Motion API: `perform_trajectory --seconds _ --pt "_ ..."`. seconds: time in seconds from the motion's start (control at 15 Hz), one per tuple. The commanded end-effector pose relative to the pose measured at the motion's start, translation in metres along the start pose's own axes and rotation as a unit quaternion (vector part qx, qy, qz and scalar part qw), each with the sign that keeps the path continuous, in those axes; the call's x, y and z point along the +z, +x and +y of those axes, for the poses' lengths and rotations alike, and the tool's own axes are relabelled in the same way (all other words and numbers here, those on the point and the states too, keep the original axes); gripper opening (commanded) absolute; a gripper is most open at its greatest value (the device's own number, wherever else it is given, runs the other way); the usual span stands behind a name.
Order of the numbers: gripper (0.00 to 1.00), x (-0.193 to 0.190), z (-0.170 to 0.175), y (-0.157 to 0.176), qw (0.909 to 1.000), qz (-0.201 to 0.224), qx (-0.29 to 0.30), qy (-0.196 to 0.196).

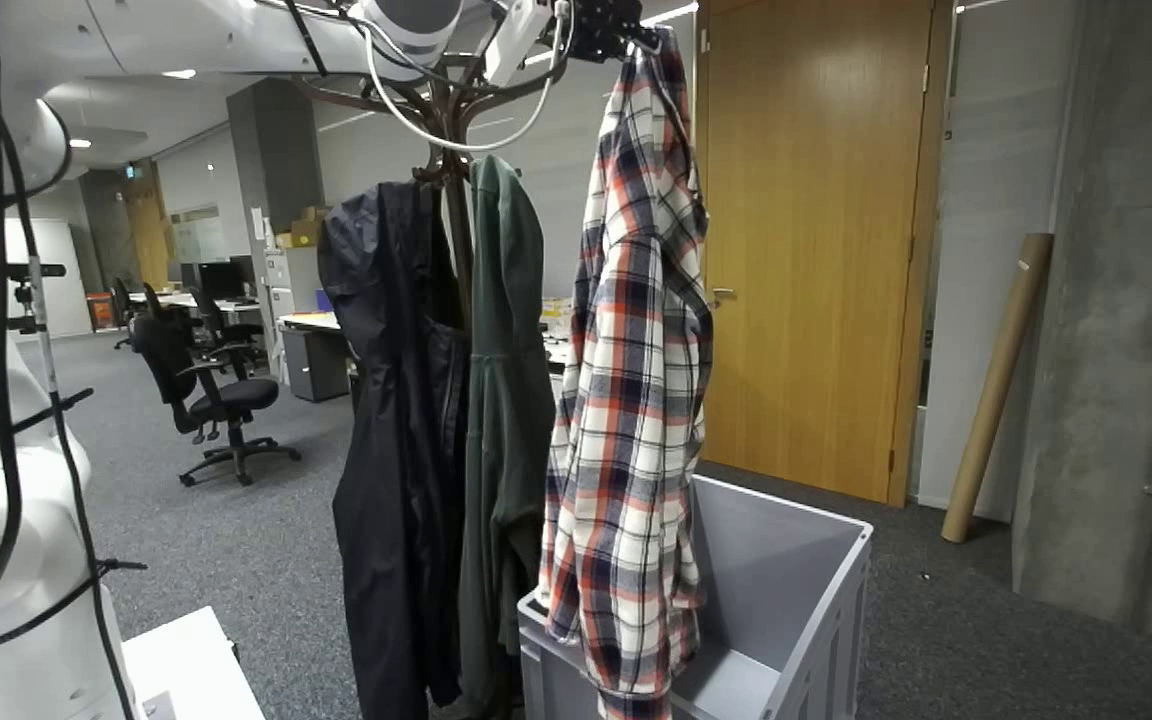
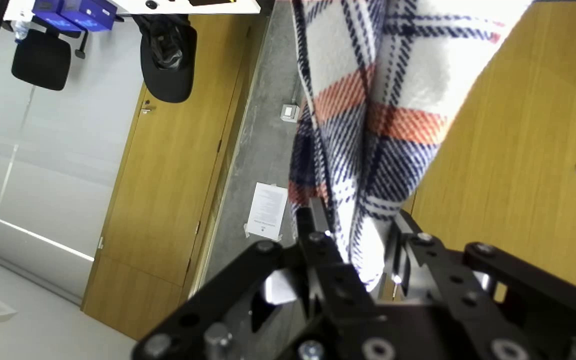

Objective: Put the shirt inside the grey object

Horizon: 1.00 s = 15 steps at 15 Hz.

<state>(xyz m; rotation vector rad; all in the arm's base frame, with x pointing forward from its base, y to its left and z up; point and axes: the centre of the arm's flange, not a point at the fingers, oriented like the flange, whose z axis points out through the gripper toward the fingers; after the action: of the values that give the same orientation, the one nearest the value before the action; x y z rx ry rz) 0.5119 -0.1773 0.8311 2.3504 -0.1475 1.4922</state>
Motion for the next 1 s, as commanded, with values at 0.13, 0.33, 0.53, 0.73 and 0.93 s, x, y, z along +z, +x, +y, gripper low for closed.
perform_trajectory --seconds 0.13,0.33,0.53,0.73,0.93 --pt "0.07 0.028 0.004 0.038 0.9988 0.046 0.018 0.0" --pt "0.07 0.045 -0.001 0.036 0.9984 0.051 0.02 0.015" --pt "0.07 0.057 -0.006 0.028 0.9973 0.062 0.016 0.035" --pt "0.07 0.066 -0.012 0.022 0.9953 0.08 0.017 0.052" --pt "0.07 0.071 -0.016 0.029 0.9925 0.104 0.018 0.062"
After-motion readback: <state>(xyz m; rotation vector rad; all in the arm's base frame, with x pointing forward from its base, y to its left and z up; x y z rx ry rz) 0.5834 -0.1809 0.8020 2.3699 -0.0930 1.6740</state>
